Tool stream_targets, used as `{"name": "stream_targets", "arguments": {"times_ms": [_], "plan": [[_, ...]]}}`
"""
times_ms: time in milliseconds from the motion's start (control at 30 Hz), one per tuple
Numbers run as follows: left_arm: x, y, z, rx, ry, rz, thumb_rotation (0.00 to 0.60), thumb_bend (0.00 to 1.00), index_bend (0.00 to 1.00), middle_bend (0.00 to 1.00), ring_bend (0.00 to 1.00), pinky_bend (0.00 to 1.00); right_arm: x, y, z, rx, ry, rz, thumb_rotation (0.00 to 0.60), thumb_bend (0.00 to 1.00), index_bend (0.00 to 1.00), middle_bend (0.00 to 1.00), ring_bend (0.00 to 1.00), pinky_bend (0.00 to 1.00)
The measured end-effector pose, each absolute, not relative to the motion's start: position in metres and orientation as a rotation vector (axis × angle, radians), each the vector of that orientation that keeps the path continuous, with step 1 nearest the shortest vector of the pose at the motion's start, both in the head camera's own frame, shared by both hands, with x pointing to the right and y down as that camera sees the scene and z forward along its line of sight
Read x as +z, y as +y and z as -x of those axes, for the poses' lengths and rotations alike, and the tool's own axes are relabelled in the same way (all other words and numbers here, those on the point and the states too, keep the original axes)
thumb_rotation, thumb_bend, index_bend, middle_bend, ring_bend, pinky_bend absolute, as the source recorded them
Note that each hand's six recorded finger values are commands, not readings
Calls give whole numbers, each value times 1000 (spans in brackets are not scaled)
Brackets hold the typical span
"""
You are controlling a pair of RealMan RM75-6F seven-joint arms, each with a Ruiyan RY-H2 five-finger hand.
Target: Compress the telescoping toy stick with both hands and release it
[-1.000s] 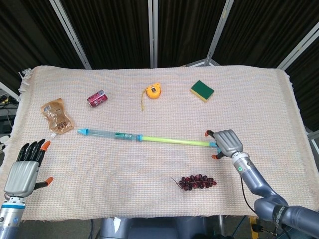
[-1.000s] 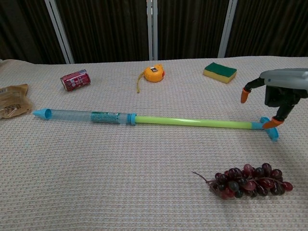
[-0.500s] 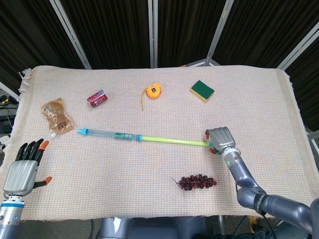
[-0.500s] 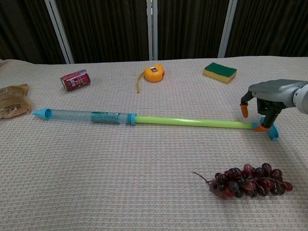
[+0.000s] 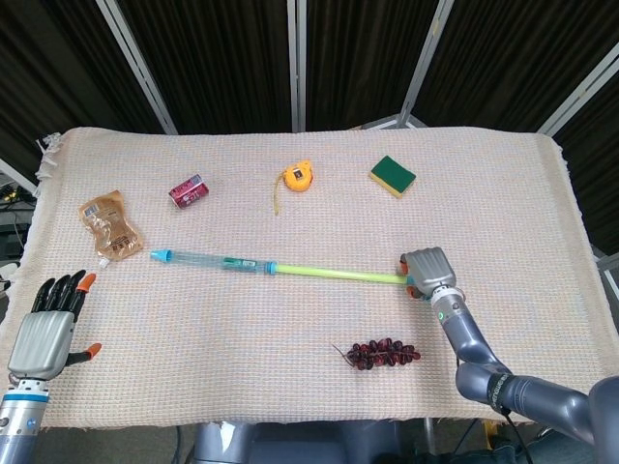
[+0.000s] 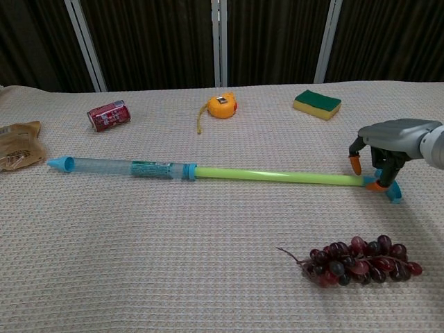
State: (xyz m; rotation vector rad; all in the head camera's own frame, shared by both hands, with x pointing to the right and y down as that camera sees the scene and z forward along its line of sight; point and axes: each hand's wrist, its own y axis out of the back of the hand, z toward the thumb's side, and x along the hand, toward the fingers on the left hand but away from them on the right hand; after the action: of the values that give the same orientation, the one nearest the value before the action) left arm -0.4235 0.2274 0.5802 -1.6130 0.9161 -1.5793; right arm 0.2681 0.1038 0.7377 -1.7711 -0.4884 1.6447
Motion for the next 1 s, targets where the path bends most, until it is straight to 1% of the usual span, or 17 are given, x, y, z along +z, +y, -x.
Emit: {"name": "stream_targets", "arguments": {"times_ms": [267,367,467,600,767,800,833,867,900,933,967,1000], "plan": [[582,228,423,-1584,910,1614,600,0,0,0,0,0,741,104,-271,1664,-484,1770,600,221,525,1000,1000,1000],[583,228,423,-1588,904,1617,600,0,0,0,0,0,742,104,-271,1667,-482,1770,600,236,550,1000,1000,1000],[585,229,422,-1592,892,1619,600,0,0,0,0,0,744,105,-272,1672,-473,1768,600,276,568,1000,1000,1000],[589,229,421,-1596,878,1621,600,0,0,0,0,0,748,106,-274,1680,-473,1760,600,369,613,1000,1000,1000],[592,222,419,-1584,874,1620,600,0,0,8,3,1,747,106,-274,1672,-479,1767,600,378,641,1000,1000,1000],[593,219,419,-1578,875,1617,600,0,0,46,31,18,746,106,-274,1670,-480,1769,600,378,643,1000,1000,1000],[595,214,417,-1563,878,1612,600,0,0,151,124,84,745,106,-273,1666,-481,1772,600,378,645,1000,1000,1000],[596,209,416,-1550,879,1609,600,0,0,301,264,202,744,106,-273,1664,-482,1774,600,378,645,1000,1000,1000],[598,204,415,-1536,879,1610,600,0,0,410,373,309,743,106,-273,1662,-483,1776,600,378,645,1000,1000,1000],[601,196,412,-1513,875,1617,600,0,7,538,509,484,742,106,-272,1660,-485,1779,600,379,645,1000,1000,1000],[604,190,410,-1496,867,1624,600,0,32,634,610,643,741,106,-272,1660,-487,1780,600,380,646,1000,1000,1000],[608,185,407,-1478,854,1635,600,0,62,686,663,736,741,105,-272,1661,-489,1780,600,381,646,1000,1000,1000]]}}
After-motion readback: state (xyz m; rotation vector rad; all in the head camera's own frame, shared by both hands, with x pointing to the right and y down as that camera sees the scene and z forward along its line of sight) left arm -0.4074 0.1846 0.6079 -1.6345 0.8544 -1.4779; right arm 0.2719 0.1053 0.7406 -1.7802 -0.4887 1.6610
